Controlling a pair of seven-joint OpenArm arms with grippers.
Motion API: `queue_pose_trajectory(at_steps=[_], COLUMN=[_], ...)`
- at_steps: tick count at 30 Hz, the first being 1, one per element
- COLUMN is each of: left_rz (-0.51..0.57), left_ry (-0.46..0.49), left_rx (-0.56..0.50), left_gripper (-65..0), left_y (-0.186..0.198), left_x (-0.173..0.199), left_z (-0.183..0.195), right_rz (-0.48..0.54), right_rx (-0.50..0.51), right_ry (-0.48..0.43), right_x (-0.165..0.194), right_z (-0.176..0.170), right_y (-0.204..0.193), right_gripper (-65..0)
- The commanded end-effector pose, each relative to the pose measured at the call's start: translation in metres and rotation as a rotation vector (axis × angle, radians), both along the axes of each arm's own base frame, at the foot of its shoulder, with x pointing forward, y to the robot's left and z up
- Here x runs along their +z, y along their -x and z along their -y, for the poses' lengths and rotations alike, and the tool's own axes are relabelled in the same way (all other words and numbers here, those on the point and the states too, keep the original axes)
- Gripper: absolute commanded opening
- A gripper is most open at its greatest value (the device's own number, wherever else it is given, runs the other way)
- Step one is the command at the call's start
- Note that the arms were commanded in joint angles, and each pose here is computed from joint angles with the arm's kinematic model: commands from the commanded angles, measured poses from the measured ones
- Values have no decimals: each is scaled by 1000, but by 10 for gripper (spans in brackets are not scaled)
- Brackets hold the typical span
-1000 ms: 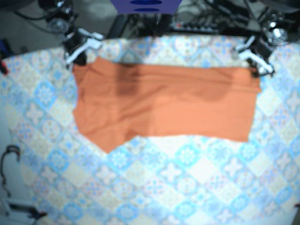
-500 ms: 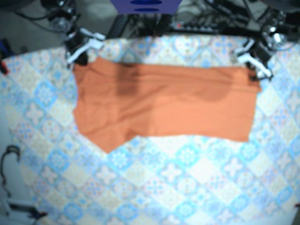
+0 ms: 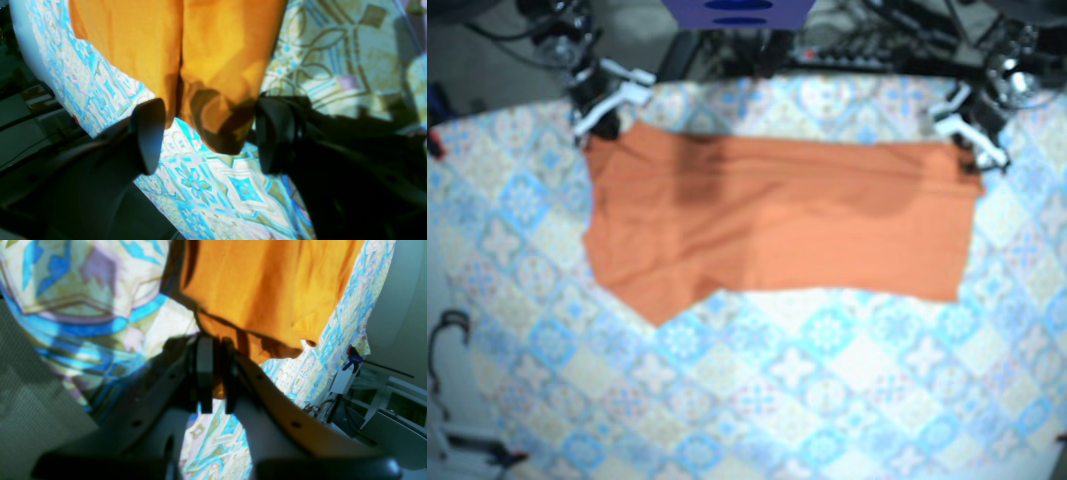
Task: Fold the T-shirt properly
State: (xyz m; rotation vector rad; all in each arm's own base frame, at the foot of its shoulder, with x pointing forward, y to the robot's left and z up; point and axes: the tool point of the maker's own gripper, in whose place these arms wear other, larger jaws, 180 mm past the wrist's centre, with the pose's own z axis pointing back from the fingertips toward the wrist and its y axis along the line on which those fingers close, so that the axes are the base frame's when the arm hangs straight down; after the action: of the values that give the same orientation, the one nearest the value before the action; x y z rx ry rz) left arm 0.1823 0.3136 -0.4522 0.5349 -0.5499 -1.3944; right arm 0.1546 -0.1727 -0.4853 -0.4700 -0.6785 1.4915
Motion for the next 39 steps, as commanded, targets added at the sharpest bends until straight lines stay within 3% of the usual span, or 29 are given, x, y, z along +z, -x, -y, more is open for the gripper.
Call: queue_pose_trajectory(at_steps=[1, 15, 17, 25, 27, 39], left_rz=[16, 11, 11, 12, 12, 12], left_ry=[-25, -59, -59, -58, -59, -57], left_rx=[-6, 25, 25, 26, 27, 26], left_gripper=[-234, -237, -274, -597, -650, -650], left_y=[-5, -4, -4, -4, -4, -3], left_x=[7, 7, 7, 7, 7, 6], left_z=[-8, -16, -16, -16, -16, -16], right_rz=[-10, -8, -8, -8, -8, -8], right_rx=[10, 10, 10, 10, 10, 10], right_ry=[3, 3, 3, 3, 3, 3], right_x=[0, 1, 1, 1, 1, 1], right_z=[0, 0, 0, 0, 0, 0], right_y=[3, 3, 3, 3, 3, 3], right_gripper=[-595, -595, -595, -596, -596, -598])
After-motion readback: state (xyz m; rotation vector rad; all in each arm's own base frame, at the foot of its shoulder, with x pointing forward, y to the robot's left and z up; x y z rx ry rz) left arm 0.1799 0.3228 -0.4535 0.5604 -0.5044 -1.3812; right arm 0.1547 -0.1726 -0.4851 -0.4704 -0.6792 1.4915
